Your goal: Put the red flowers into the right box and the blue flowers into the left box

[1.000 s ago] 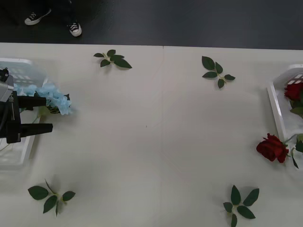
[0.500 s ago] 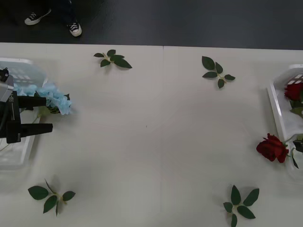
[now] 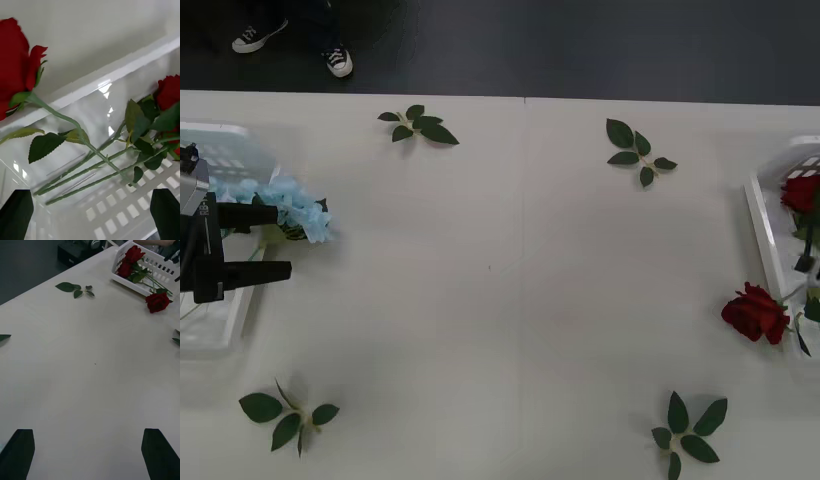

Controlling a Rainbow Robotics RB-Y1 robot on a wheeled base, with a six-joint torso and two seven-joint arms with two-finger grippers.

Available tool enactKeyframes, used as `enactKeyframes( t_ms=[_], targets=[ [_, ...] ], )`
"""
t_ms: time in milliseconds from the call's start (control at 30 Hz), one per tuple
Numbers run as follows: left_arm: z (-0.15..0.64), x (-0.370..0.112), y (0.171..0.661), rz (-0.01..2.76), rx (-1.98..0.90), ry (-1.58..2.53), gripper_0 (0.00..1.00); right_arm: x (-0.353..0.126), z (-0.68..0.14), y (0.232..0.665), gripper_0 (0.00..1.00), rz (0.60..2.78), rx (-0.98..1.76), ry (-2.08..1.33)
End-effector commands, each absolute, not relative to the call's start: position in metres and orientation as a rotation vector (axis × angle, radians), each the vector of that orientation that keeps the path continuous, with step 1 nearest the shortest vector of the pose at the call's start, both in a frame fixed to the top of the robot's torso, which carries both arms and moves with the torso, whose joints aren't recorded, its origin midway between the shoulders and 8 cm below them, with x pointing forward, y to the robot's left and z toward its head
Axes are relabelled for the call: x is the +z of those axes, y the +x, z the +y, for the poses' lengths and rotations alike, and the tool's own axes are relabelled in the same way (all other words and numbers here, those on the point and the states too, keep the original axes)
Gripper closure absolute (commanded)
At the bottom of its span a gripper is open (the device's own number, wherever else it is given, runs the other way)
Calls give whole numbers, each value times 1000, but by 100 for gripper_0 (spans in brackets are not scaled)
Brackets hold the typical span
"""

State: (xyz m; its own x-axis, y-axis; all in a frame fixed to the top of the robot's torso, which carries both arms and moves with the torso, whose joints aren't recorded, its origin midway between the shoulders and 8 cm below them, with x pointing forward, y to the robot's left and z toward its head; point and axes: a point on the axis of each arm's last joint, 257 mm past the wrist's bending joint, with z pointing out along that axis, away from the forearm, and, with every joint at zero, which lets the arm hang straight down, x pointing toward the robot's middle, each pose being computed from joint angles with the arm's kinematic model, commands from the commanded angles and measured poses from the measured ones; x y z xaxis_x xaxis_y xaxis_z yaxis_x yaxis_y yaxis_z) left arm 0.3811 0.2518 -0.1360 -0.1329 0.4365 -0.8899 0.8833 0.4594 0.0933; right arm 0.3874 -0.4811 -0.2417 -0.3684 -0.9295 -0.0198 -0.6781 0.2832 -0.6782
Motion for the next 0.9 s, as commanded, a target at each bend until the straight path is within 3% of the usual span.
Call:
enactKeyframes(
  t_ms=[33, 567, 900],
  targets=[
    [258, -122, 385, 1691, -485, 1217, 17, -240, -462, 398, 7, 2005, -893, -1613],
    [258, -122, 385, 1691, -485, 1217, 17, -276, -454, 433, 8, 1947, -1030, -1697],
    [258, -122, 385, 1691, -485, 1217, 17, -284, -474, 417, 8, 2067, -1076, -1712]
  ],
)
